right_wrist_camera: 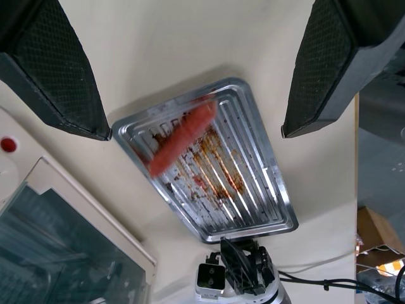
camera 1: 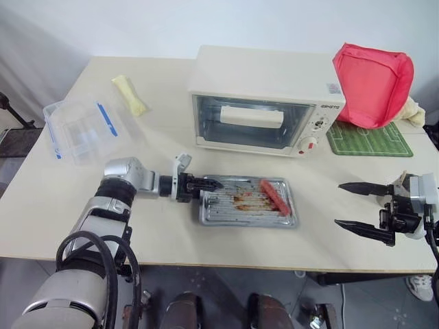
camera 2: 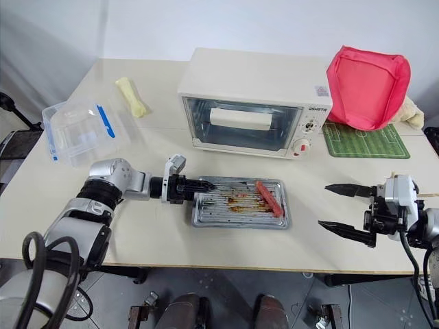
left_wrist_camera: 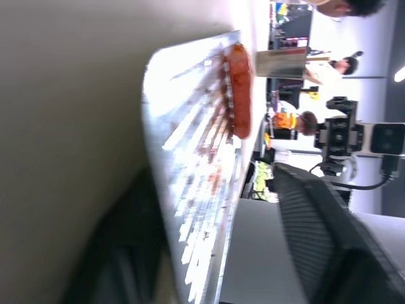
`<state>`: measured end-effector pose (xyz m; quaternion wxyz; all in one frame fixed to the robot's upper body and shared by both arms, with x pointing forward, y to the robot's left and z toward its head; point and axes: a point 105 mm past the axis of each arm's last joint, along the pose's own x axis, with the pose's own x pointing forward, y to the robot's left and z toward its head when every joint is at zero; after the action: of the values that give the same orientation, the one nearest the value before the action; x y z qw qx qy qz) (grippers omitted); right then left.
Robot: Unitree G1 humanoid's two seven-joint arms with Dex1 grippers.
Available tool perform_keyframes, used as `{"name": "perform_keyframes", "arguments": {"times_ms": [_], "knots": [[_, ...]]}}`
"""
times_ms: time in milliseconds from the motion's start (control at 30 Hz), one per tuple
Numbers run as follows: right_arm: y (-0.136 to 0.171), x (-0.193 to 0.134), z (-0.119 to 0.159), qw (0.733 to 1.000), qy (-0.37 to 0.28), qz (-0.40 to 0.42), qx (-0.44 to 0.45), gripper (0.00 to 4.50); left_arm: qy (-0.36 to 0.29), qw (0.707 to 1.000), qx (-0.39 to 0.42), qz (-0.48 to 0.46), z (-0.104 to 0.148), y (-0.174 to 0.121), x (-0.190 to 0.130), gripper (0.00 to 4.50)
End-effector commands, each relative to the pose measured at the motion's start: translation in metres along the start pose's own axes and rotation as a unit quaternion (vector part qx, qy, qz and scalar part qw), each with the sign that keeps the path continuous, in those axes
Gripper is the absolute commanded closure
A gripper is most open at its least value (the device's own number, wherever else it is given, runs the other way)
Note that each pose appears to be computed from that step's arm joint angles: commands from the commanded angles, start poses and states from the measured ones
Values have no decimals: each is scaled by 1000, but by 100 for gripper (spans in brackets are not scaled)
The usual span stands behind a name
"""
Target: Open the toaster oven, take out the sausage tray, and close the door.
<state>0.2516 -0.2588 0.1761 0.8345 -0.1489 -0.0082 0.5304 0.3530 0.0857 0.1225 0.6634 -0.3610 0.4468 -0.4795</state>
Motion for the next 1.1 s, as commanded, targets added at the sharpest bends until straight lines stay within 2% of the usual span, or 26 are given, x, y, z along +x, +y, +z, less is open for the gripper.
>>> {"name": "perform_keyframes", "arguments": {"times_ms": [33, 100, 333, 433, 567, 633, 700, 767, 833, 933, 1000, 1100], "knots": [[-4, -2, 11, 1000, 1, -4, -22, 0, -3, 1000, 2, 27, 1, 11, -3, 54], [-5, -2, 12, 1000, 2, -4, -23, 0, -11, 999, 9, 35, 5, 13, -8, 7], [-7, 0, 13, 1000, 5, 2, -27, 0, -33, 996, 56, 60, 21, 10, -32, 7], [-8, 2, 14, 1000, 3, 8, -26, 0, -44, 985, 154, 64, 34, -1, -50, 7], [-11, 3, 14, 1000, 6, 11, -27, 0, -45, 945, 312, 87, 41, -13, -82, 7], [-12, 3, 14, 1000, 7, 12, -28, 0, -73, 924, 367, 79, 47, -22, -89, 7], [-13, 4, 14, 999, 7, 13, -28, 0, -76, 912, 394, 84, 44, -25, -100, 7], [-15, 6, 14, 999, 7, 15, -29, 0, -108, 835, 528, 112, 45, -29, -114, 7], [-17, 7, 14, 999, 7, 16, -30, 0, -130, 775, 608, 117, 38, -34, -123, 7], [-17, 8, 14, 999, 10, 19, -31, 0, -129, 751, 643, 81, 15, -36, -131, 7], [-16, 8, 12, 999, 14, 23, -29, 0, -100, 759, 641, 51, -4, -31, -136, 7], [-12, 5, 5, 999, 31, 25, -24, 0, -52, 763, 640, 70, -25, -8, -147, 7]]}}
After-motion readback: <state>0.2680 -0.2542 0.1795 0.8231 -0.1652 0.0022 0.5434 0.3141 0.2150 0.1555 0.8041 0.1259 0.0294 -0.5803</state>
